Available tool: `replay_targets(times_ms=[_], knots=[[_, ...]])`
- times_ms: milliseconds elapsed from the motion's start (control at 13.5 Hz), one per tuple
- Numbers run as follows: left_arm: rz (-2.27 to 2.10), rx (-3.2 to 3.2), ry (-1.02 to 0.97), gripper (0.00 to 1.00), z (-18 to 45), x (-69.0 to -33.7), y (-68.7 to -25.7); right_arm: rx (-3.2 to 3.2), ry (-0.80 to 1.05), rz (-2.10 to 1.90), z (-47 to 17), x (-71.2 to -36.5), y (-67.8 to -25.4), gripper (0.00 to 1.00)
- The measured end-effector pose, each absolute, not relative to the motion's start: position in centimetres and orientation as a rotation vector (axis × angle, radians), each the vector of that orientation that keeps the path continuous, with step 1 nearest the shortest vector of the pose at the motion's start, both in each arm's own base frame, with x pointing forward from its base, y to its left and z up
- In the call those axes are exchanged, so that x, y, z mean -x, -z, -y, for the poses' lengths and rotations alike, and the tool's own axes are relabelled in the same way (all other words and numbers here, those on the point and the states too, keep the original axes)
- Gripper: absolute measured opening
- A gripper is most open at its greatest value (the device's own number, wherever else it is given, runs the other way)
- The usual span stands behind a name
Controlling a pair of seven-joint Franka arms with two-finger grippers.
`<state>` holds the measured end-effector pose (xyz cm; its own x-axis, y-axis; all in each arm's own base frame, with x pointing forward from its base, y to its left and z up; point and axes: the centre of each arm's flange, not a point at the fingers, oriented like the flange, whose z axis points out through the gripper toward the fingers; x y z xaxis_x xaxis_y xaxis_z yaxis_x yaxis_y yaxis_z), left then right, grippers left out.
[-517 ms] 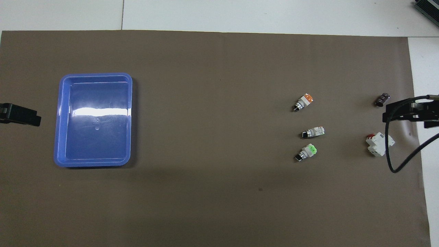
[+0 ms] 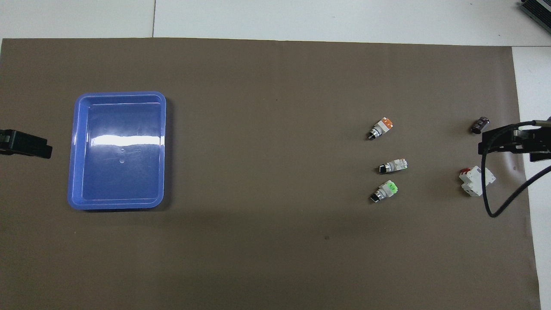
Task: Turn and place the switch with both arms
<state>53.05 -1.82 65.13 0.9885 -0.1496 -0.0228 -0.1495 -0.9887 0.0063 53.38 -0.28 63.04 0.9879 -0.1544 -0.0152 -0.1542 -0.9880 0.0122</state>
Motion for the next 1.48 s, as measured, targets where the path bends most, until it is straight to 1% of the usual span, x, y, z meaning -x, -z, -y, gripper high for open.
replay_targets(times_ms=[148, 222, 369, 517, 813, 961, 1108, 1256, 1478], knots=[[0.235, -3.128, 0.036, 1.00, 1.8, -53.0, -65.2, -3.118, -0.009, 0.311, -0.4, -53.5, -61.8, 1.00], [0.235, -3.128, 0.035, 1.00, 1.8, -53.0, -65.2, -3.109, -0.020, 0.400, -0.5, -53.3, -60.3, 1.00], [0.235, -3.128, 0.036, 1.00, 1.8, -53.0, -65.4, -3.088, -0.043, 0.577, -0.6, -52.5, -55.7, 1.00], [0.235, -3.128, 0.036, 1.00, 1.8, -52.8, -65.8, -3.046, -0.024, 0.774, -0.6, -50.5, -50.3, 1.00], [0.236, -3.127, 0.049, 1.00, 1.8, -52.7, -65.9, -2.920, 0.026, 1.128, -4.2, -48.4, -42.8, 1.00], [0.237, -3.127, 0.048, 1.00, 1.9, -52.7, -65.9, -2.871, 0.035, 1.227, -6.5, -47.8, -38.9, 1.00], [0.238, -3.128, 0.045, 1.00, 1.9, -52.7, -66.0, -2.863, 0.018, 1.259, -7.3, -47.2, -35.0, 1.00], [0.239, -3.127, 0.046, 1.00, 1.9, -52.7, -66.0, -2.862, 0.012, 1.268, -7.0, -46.4, -32.1, 1.00], [0.242, -3.127, 0.046, 1.00, 2.0, -52.7, -66.0, -2.862, -0.011, 1.288, -7.0, -46.4, -30.4, 1.00]])
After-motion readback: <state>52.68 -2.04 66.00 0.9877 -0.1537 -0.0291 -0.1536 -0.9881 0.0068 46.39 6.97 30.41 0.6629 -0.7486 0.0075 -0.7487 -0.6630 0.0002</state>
